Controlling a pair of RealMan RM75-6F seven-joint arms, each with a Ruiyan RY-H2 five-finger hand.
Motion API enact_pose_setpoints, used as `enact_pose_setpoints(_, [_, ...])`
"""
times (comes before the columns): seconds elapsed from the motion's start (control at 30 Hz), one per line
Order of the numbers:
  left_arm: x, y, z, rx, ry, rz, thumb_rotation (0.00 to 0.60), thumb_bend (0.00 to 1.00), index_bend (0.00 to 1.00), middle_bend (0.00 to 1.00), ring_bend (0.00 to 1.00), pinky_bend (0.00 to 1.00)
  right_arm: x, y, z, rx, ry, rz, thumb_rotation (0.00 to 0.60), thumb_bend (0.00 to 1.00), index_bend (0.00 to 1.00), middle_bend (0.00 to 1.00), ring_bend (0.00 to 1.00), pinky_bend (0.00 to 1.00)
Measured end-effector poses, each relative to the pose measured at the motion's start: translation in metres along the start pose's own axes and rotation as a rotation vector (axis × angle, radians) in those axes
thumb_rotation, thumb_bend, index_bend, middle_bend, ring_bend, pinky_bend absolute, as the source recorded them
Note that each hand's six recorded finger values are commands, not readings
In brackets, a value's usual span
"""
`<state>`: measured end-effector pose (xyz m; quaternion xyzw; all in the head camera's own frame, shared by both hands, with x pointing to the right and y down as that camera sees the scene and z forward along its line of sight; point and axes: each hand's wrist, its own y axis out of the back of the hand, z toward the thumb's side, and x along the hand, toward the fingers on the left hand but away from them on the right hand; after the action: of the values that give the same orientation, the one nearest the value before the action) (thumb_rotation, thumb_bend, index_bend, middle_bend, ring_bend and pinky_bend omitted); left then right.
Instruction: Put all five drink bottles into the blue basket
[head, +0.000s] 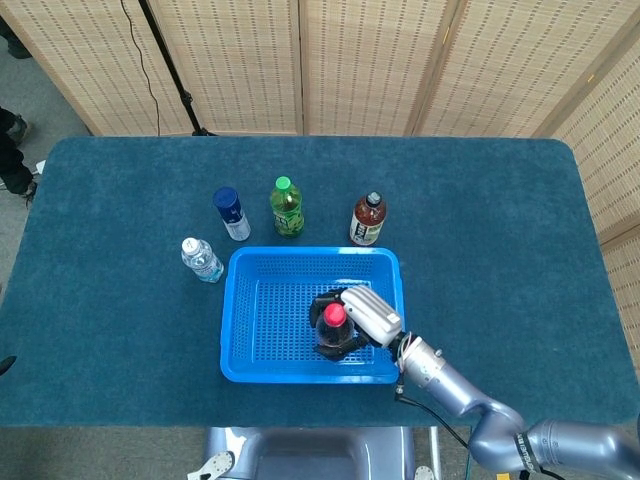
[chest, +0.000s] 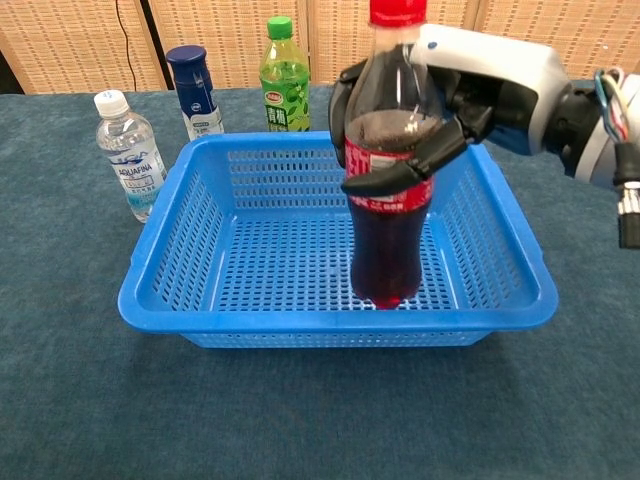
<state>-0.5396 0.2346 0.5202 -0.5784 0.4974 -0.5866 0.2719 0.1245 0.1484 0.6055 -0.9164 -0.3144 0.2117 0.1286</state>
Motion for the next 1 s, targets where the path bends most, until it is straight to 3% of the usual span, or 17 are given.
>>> enact_pose_setpoints(0.27, [-0.002,-0.002,0.003,0.002,-0.006,-0.003,0.600,0.00,0.00,0.00,0.00,0.00,0.022,-0.007,-0.013,0.063,0.032,0.029,0.600,0.33,0.51,0.59,0.51,0.58])
enact_pose_setpoints(0.43, [-0.002,-0.003,0.004,0.003,-0.009,-0.006,0.600,0.00,0.00,0.00,0.00,0.00,0.037,-0.007,-0.013,0.114,0.075,0.056,0.600,0.09,0.29,0.34,0.33,0.49])
enact_pose_setpoints(0.53, [-0.002,-0.003,0.004,0.003,-0.010,-0.008,0.600,0.00,0.00,0.00,0.00,0.00,0.047,-0.004,-0.017,0.147,0.086,0.073,0.600,0.03,0.21,0.22,0.22,0.41])
enact_pose_setpoints(0.63, [-0.003,-0.003,0.005,0.002,-0.013,-0.008,0.600,0.00,0.00,0.00,0.00,0.00,0.054,0.000,-0.020,0.165,0.083,0.075,0.600,0.03,0.19,0.18,0.18,0.36])
enact_pose_setpoints(1.0, [-0.006,-0.002,0.006,-0.007,-0.024,-0.007,0.600,0.00,0.00,0.00,0.00,0.00,0.067,0.007,-0.016,0.186,0.102,0.046,0.600,0.01,0.17,0.14,0.15,0.30])
